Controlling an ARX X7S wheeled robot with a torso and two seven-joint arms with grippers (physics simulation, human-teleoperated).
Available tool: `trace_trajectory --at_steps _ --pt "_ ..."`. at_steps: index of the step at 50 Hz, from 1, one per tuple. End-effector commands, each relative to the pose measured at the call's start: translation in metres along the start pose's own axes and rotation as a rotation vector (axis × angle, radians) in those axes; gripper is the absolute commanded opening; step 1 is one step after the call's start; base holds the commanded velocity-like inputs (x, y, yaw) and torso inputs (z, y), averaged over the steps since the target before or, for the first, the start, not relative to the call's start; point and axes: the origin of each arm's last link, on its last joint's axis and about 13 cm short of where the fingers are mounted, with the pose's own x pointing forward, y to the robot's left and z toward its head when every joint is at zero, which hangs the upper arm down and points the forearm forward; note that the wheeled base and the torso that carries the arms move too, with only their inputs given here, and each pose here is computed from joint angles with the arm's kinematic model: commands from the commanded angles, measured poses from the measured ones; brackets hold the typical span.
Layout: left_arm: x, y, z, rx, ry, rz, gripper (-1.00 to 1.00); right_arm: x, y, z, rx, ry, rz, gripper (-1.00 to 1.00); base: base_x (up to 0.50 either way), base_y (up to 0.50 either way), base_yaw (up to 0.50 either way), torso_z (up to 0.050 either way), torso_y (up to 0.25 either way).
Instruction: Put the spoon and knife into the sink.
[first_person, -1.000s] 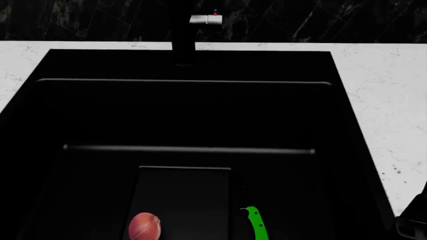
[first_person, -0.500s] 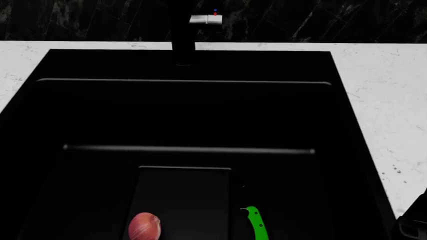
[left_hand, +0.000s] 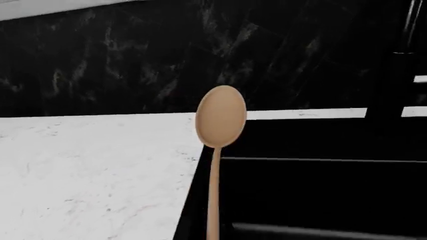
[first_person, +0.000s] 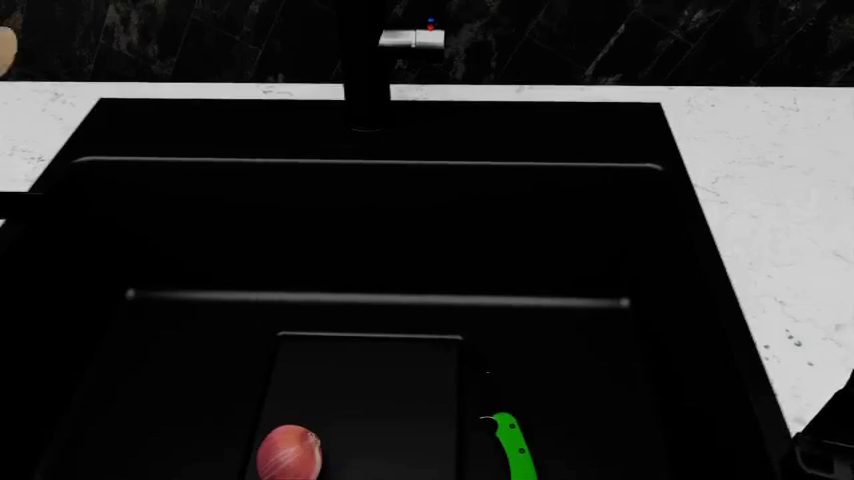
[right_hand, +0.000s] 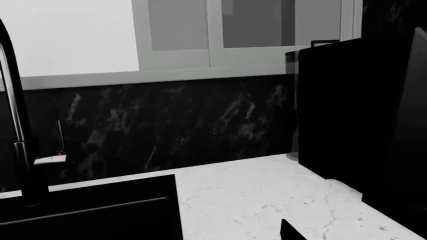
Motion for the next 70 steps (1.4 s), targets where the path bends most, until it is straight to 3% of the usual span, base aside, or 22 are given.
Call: trace_trajectory --at_steps 1,5,11,20,30,45,69,70 --pt "-0.011 -0.034 -0.012 0.105 0.026 -0.216 -1.00 -0.001 0.000 -0.001 0.002 0.001 -0.002 1.00 0.00 0.00 0.00 0.000 0.000" --pt "-0.011 -0.044 -0.024 0.115 0.069 -0.277 -1.00 0.000 0.000 -0.001 0.003 0.001 0.000 1.00 0.00 0.00 0.00 0.000 0.000" --pt "0.000 -0.050 -0.036 0.126 0.112 -0.277 -1.00 0.000 0.000 -0.003 0.006 0.001 -0.001 1.00 0.00 0.00 0.00 0.000 0.000" --pt "0.030 -0.050 -0.062 0.047 0.241 -0.194 -1.00 0.000 -0.001 -0.006 0.013 0.004 -0.002 1.00 0.00 0.00 0.00 0.000 0.000" --pt "0.047 -0.053 -0.088 0.045 0.337 -0.156 -1.00 0.001 0.000 -0.005 0.014 0.005 0.000 1.00 0.00 0.00 0.00 0.000 0.000" --pt "0.045 -0.061 -0.119 0.125 0.420 -0.200 -1.00 -0.001 -0.001 -0.001 0.008 0.000 -0.003 1.00 0.00 0.00 0.00 0.000 0.000" --pt "0.041 -0.058 -0.128 0.194 0.432 -0.209 -1.00 -0.001 0.000 -0.001 0.013 -0.005 -0.003 1.00 0.00 0.00 0.00 0.000 0.000" --pt "0.041 -0.058 -0.127 0.205 0.418 -0.218 1.00 -0.002 0.000 -0.001 0.014 -0.006 -0.003 1.00 0.00 0.00 0.00 0.000 0.000"
